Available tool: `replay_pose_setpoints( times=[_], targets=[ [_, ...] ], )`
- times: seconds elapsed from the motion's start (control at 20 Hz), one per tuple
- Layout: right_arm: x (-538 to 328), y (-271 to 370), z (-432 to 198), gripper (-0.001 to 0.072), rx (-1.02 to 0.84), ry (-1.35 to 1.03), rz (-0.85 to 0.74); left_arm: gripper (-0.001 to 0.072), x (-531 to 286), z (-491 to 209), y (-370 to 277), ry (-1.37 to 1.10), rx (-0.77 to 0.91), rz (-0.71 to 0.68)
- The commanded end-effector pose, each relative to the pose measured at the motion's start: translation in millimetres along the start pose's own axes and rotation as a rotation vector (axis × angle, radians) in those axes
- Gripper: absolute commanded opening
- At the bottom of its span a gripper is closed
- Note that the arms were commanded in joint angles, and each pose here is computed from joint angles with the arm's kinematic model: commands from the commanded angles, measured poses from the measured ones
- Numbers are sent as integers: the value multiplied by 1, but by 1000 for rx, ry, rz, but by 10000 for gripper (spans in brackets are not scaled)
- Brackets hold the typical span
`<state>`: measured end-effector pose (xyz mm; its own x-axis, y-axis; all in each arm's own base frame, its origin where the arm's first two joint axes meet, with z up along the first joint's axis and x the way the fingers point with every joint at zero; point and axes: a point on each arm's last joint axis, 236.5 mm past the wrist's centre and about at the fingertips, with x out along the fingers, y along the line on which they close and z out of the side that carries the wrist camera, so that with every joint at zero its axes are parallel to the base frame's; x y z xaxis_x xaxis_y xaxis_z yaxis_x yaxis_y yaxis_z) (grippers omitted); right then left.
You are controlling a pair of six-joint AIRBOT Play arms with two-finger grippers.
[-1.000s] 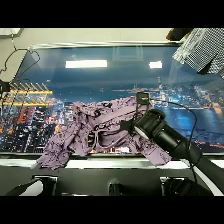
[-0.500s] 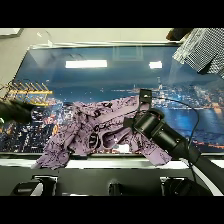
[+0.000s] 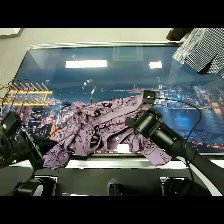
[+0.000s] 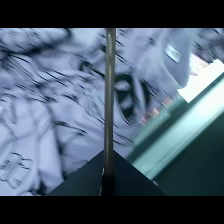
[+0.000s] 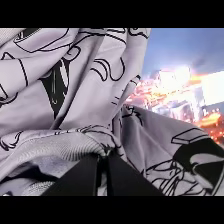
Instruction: Fold the clothes and pants, and hang the long-sleeved shirts on hangers.
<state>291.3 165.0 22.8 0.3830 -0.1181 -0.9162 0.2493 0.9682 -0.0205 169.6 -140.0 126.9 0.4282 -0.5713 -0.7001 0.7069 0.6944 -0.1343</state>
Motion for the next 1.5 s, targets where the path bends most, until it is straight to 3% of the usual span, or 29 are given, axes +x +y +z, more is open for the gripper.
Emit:
replay_pose_setpoints(
  times=[0.0, 0.3, 0.8, 1.45],
  targets=[
    [3, 7, -13, 36, 90, 105, 59, 22, -7, -12, -30, 16, 45, -89],
    [3, 18, -19, 36, 127, 331, 267, 23, -13, -27, -44, 65, 64, -131],
    [16, -22, 3, 36, 168, 344, 232, 23, -13, -31, -47, 80, 76, -144],
    [22, -9, 13, 36, 157, 309, 279, 23, -1, -38, -64, 75, 34, -249]
  ],
)
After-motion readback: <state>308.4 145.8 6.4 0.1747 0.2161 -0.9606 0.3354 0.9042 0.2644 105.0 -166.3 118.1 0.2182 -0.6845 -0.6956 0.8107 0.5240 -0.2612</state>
